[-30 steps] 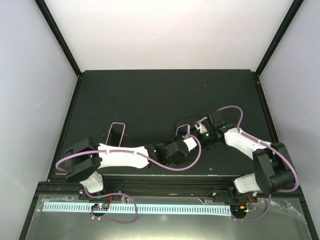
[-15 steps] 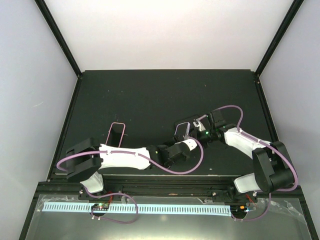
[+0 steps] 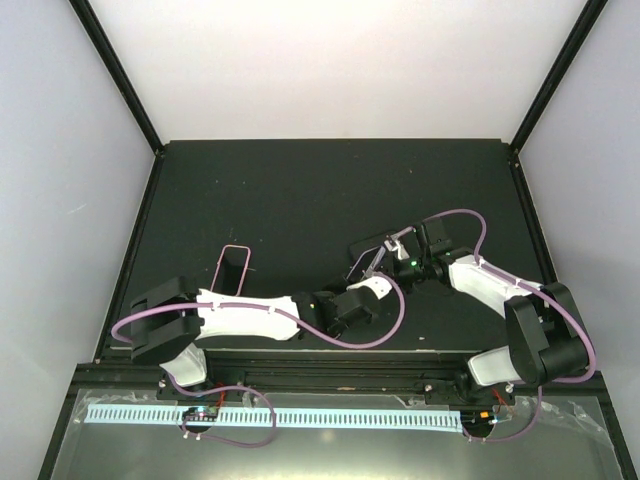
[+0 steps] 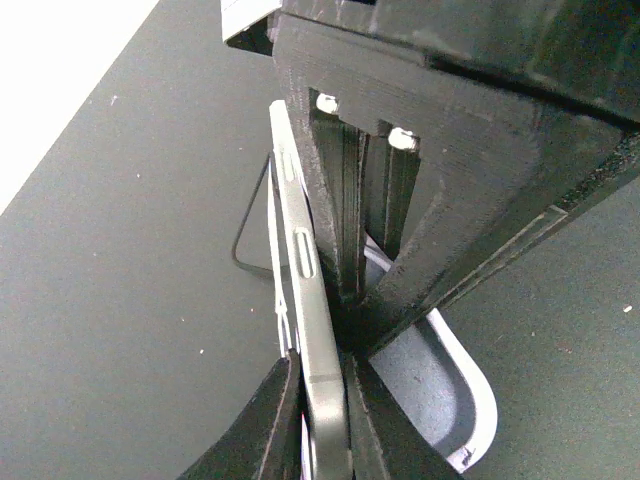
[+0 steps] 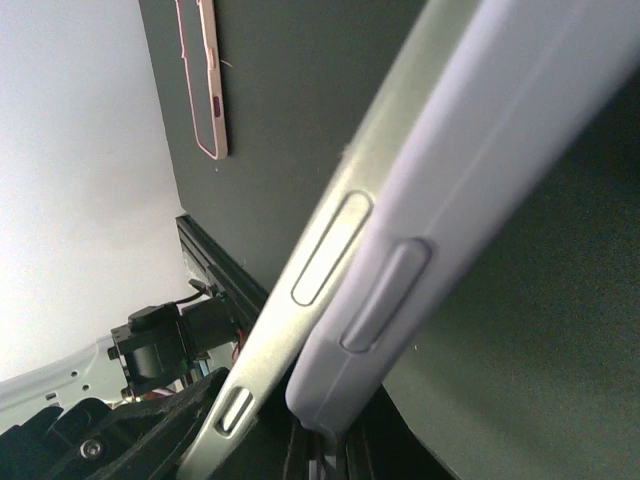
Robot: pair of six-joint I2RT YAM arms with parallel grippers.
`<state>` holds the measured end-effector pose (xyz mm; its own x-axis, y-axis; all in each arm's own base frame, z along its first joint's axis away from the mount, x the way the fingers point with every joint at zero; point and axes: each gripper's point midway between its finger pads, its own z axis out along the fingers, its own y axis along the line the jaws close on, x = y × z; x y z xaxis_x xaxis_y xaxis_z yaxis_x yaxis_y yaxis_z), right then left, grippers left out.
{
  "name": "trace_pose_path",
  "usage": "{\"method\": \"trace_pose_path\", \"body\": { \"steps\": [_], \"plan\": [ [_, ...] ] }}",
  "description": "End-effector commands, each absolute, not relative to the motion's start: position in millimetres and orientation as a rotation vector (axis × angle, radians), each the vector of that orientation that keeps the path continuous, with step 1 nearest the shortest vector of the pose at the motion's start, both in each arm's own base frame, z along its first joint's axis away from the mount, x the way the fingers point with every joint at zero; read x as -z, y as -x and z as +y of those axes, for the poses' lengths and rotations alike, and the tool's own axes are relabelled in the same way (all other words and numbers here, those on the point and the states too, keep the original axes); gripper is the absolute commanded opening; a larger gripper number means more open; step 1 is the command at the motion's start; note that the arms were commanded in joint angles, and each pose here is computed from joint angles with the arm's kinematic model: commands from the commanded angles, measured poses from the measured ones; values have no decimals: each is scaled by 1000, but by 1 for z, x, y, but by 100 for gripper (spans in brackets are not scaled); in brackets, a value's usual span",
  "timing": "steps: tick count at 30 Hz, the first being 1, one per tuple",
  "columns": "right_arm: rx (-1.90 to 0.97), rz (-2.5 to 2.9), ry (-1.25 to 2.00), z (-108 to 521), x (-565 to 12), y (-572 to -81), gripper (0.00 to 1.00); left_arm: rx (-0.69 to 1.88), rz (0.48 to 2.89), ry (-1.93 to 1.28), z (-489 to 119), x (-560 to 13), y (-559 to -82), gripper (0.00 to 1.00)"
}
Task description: Take the phone out of the phone case
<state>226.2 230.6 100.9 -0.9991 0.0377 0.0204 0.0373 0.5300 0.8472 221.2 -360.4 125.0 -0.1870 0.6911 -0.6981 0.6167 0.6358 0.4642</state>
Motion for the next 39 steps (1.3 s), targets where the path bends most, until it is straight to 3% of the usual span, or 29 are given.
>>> {"method": "trace_pose_path", "body": {
  "steps": [1, 28, 35, 39],
  "plan": [
    [-1537, 2756, 19, 231, -105, -216, 1, -117, 1886, -925, -346, -142, -234, 5],
    [-1163, 2731, 102, 207, -96, -236, 1, 204, 1926, -724, -334, -166, -239, 2],
    [-1039, 2702, 120, 198, -101, -247, 1, 239, 1915, -670, -324, -175, -242, 2],
    [-944, 2633, 252, 193, -123, -267, 1, 135, 1908, -656, -312, -178, -258, 2]
  ]
}}
